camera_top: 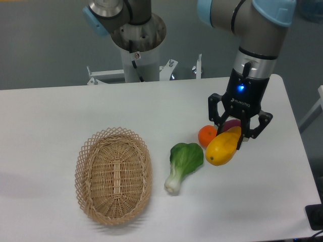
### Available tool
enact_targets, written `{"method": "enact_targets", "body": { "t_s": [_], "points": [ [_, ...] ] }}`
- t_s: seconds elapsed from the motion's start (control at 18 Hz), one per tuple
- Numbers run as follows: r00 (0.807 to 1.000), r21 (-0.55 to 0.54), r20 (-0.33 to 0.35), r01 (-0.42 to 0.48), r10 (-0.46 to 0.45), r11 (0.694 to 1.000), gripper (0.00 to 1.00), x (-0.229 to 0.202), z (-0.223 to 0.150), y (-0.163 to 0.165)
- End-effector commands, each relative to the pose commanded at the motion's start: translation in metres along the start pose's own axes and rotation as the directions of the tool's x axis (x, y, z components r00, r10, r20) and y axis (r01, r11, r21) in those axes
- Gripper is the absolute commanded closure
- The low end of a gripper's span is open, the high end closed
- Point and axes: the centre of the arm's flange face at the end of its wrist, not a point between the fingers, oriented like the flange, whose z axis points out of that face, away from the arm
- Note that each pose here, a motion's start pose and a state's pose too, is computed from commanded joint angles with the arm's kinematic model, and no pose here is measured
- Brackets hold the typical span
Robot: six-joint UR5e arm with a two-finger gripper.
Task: Place the mango in the basket
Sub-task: 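Carry the held yellow mango over to the wicker basket and lower it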
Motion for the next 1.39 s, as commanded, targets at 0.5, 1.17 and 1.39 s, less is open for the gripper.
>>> {"method": "enact_targets", "body": {
  "t_s": [0.5, 1.17, 1.39],
  "points": [
    [0.999, -0.005, -0.023, 0.044, -0.044, 0.999, 0.56, 0.024, 0.004, -0.004],
    [0.994, -0.174, 0.004, 0.108, -0.109, 0.979, 0.56, 0.146, 0.11, -0.11],
    [0.993, -0.197, -0.027, 0.111, -0.118, 0.974, 0.56, 0.188, 0.151, -0.106]
  ]
}}
